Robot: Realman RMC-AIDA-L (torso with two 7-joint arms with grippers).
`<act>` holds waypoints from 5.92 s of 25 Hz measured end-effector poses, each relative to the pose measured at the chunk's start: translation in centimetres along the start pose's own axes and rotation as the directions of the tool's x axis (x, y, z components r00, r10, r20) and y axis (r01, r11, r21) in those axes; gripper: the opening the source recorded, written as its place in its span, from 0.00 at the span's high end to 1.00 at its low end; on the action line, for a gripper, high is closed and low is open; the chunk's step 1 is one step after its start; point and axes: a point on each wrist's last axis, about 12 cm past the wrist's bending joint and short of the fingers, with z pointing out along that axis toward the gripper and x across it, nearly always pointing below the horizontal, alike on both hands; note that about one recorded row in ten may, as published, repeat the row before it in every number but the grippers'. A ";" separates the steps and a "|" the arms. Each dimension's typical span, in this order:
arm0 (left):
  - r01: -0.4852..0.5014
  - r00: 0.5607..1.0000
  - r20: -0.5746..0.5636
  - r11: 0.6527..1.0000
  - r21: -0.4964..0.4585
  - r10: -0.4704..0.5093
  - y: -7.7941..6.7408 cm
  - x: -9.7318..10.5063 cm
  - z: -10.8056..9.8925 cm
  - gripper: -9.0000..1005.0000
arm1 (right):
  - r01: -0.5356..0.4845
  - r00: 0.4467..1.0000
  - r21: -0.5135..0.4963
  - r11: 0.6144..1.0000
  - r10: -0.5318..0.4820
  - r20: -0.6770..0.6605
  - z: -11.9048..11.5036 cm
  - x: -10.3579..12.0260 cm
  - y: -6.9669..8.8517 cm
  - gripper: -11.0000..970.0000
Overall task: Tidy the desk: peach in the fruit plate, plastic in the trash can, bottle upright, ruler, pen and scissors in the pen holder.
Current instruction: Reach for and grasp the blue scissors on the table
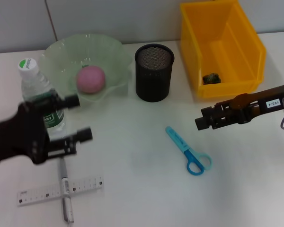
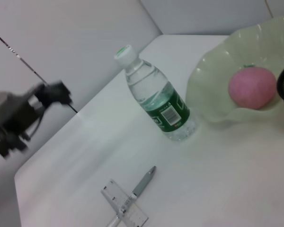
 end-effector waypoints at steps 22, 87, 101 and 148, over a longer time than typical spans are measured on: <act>-0.066 0.984 -0.164 0.998 -0.008 0.064 -1.4 4.3 1.3 0.20 | -0.091 0.985 0.179 0.980 0.115 -0.131 0.8 -2.5 0.0 0.24; -0.054 0.978 -0.199 0.999 0.009 0.054 -1.5 4.8 1.6 0.20 | 0.187 0.769 0.512 0.838 0.200 -0.607 14.4 -7.8 5.2 0.25; -0.055 0.978 -0.200 0.998 0.009 0.055 -1.5 4.8 1.6 0.20 | 0.204 0.764 0.499 0.842 0.182 -0.619 15.1 -7.0 5.0 0.24; -0.045 0.980 -0.194 0.999 0.013 0.047 -1.7 4.9 1.7 0.21 | 0.226 0.748 0.491 0.841 0.173 -0.640 15.6 -6.1 4.7 0.48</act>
